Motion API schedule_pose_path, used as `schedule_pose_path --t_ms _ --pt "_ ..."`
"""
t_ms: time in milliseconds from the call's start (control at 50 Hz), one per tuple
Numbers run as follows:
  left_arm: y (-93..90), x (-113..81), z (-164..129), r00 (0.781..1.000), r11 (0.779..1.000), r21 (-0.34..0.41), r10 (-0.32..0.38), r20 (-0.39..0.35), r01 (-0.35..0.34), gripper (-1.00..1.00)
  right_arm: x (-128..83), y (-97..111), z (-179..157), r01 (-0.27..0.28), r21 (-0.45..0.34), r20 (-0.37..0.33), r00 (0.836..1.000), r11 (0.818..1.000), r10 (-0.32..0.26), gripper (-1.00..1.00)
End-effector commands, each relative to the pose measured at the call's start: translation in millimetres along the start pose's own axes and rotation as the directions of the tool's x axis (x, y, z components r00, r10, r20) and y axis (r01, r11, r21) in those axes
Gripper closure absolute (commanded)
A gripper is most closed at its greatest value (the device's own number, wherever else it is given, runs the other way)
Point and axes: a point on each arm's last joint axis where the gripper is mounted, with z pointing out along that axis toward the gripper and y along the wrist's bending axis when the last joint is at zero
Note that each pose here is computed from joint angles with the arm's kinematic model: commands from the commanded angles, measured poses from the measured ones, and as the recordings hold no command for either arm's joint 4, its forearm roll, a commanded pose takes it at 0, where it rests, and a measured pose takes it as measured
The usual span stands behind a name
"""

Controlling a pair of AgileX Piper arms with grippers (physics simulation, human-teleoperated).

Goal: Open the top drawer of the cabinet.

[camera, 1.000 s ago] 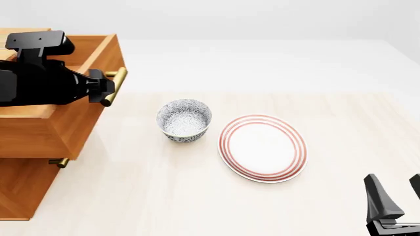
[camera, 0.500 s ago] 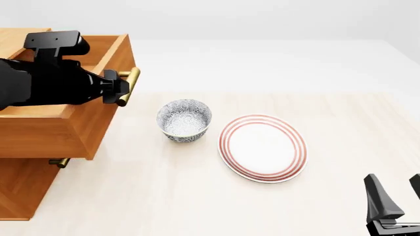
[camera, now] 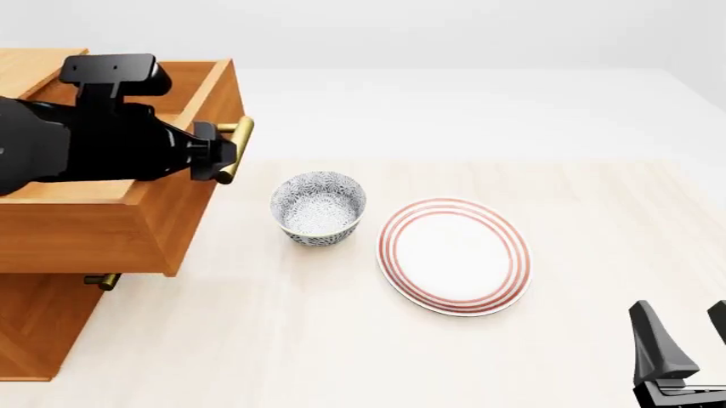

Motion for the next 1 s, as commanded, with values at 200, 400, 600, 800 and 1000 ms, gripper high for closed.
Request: schedule_pose_path --t_ms 200,400,600,800,1000 --pt "-21.6 18.3 32 0.989 0.995 0.068 0.076 -0.124 -0.068 -1.00 0 0 0 0.000 0.000 0.000 1.000 1.000 0.000 -1.00" --pt "-16.1 12.3 23 0.991 0.997 0.053 0.068 -0.112 -0.062 -1.00 0 0 0 0.000 0.000 0.000 1.000 1.000 0.000 -1.00" --pt "-11.9 8.1 12 0.992 0.997 0.043 0.075 -0.104 -0.071 -1.00 0 0 0 0.000 0.000 0.000 1.000 1.000 0.000 -1.00" --pt "-8.4 4.5 2 0.992 0.996 0.034 0.081 -0.097 -0.078 -1.00 0 0 0 0.000 0.000 0.000 1.000 1.000 0.000 -1.00" --pt "-8.6 1.3 -5 0.992 0.996 0.035 0.086 -0.088 -0.083 -1.00 0 0 0 0.000 0.000 0.000 1.000 1.000 0.000 -1.00"
